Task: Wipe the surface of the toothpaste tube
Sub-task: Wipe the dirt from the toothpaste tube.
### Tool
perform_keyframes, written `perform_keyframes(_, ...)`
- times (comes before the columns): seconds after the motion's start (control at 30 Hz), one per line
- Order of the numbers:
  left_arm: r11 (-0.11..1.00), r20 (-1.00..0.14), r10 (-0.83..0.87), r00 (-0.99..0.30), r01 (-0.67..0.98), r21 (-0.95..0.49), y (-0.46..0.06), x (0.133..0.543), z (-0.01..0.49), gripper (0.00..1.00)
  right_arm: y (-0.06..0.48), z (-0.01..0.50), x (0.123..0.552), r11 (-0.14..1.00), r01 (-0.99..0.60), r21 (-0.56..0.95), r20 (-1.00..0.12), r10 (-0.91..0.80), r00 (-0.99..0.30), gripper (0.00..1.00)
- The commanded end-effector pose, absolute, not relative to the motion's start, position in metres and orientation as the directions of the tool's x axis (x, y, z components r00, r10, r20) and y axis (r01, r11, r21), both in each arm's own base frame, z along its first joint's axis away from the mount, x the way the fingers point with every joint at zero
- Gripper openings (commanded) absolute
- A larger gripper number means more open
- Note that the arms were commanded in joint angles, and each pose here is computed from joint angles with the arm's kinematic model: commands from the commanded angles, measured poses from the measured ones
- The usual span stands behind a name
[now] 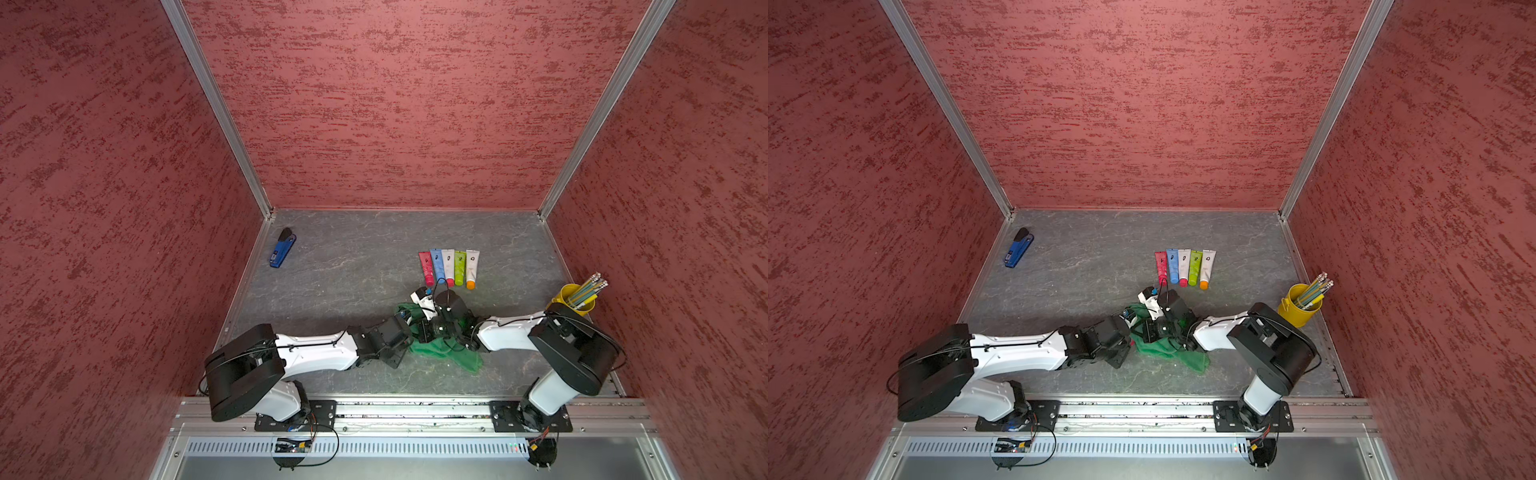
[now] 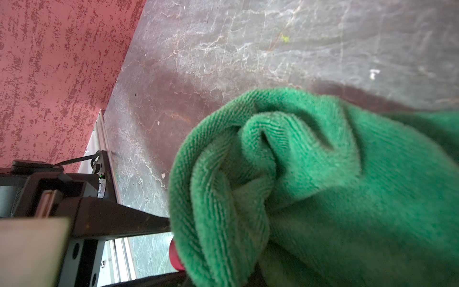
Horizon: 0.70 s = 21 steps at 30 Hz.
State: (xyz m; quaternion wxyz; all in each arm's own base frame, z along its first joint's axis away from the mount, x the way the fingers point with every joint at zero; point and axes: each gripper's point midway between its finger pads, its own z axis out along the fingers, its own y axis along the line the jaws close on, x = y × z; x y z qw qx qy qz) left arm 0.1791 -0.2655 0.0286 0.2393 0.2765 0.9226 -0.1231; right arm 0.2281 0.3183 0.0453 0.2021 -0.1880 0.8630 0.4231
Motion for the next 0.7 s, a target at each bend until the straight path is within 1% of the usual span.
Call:
perform_keyframes(0.0,0.798,-0.579,0.426,-0.695,0.59,-0.121,-0.28,0.186,0.047,0.0,0.275,-0.006,0.223,0.711,-0.364,0.602,-0.343,-0.181,-0.922,0.0)
perform_keyframes(0.07,0.799,-0.576,0.425,-0.698,0.589,-0.124,-0.279,0.184,0.046,0.0,0.253,-0.01,0.249,0.796,-0.312,0.519,-0.369,-0.121,-0.922,0.0)
perform_keyframes(0.13,0.798,-0.577,0.424,-0.698,0.589,-0.125,-0.278,0.183,0.046,0.0,0.237,-0.009,0.268,0.854,-0.278,0.439,-0.405,-0.088,-0.91,0.0)
perform_keyframes(0.27,0.798,-0.574,0.429,-0.698,0.59,-0.122,-0.277,0.183,0.046,0.0,0.219,0.001,0.288,0.905,-0.235,0.355,-0.46,-0.05,-0.886,0.0)
perform_keyframes(0.5,0.799,-0.575,0.427,-0.698,0.589,-0.121,-0.277,0.183,0.045,0.0,0.204,0.006,0.291,0.931,-0.205,0.303,-0.496,-0.029,-0.868,0.0)
perform_keyframes(0.6,0.798,-0.574,0.431,-0.697,0.591,-0.119,-0.279,0.184,0.045,0.0,0.217,0.015,0.286,0.899,-0.253,0.358,-0.501,-0.044,-0.864,0.0)
perform_keyframes(0.67,0.796,-0.573,0.435,-0.695,0.594,-0.116,-0.28,0.184,0.044,0.0,0.236,0.017,0.274,0.85,-0.309,0.426,-0.48,-0.077,-0.874,0.0)
